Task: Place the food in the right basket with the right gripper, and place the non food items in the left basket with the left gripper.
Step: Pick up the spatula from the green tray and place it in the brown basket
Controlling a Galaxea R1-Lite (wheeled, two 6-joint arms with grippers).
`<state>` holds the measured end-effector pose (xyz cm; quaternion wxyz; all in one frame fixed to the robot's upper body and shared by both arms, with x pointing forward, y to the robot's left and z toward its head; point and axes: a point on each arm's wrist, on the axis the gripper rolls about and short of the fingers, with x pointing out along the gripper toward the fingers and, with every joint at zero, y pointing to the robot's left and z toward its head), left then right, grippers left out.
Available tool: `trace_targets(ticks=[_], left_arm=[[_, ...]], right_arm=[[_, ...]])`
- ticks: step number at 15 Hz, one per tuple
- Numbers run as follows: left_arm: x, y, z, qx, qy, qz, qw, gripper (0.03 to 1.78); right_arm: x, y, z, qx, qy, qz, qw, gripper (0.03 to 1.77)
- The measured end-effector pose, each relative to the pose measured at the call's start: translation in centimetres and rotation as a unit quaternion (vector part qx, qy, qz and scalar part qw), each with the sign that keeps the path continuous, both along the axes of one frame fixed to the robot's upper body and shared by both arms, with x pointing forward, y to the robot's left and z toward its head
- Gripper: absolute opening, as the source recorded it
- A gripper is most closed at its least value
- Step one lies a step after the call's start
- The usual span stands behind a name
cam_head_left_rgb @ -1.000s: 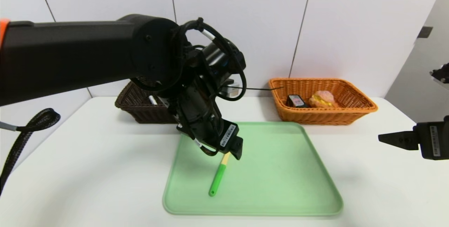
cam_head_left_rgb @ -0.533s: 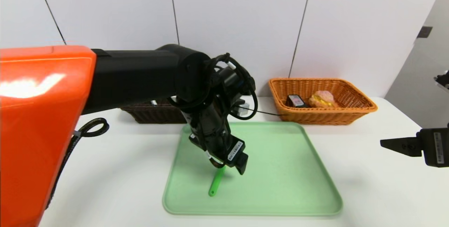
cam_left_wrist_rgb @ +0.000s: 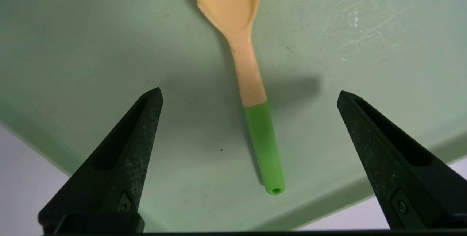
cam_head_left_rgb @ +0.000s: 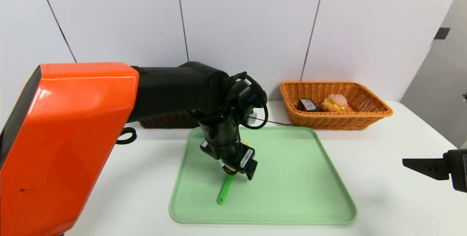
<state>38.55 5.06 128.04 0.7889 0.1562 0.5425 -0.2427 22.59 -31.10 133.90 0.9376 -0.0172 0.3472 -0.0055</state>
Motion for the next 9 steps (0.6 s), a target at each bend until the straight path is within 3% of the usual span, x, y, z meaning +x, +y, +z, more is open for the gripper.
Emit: trace_targets(ticks=[9], left_arm=[[-0.03,0.03,-0.39,0.007,0.012,0.013,0.9998,1.69]], right_arm=[[-0.20,-0.04,-0.23,0.000,0.003,0.001,1.0000,1.71]])
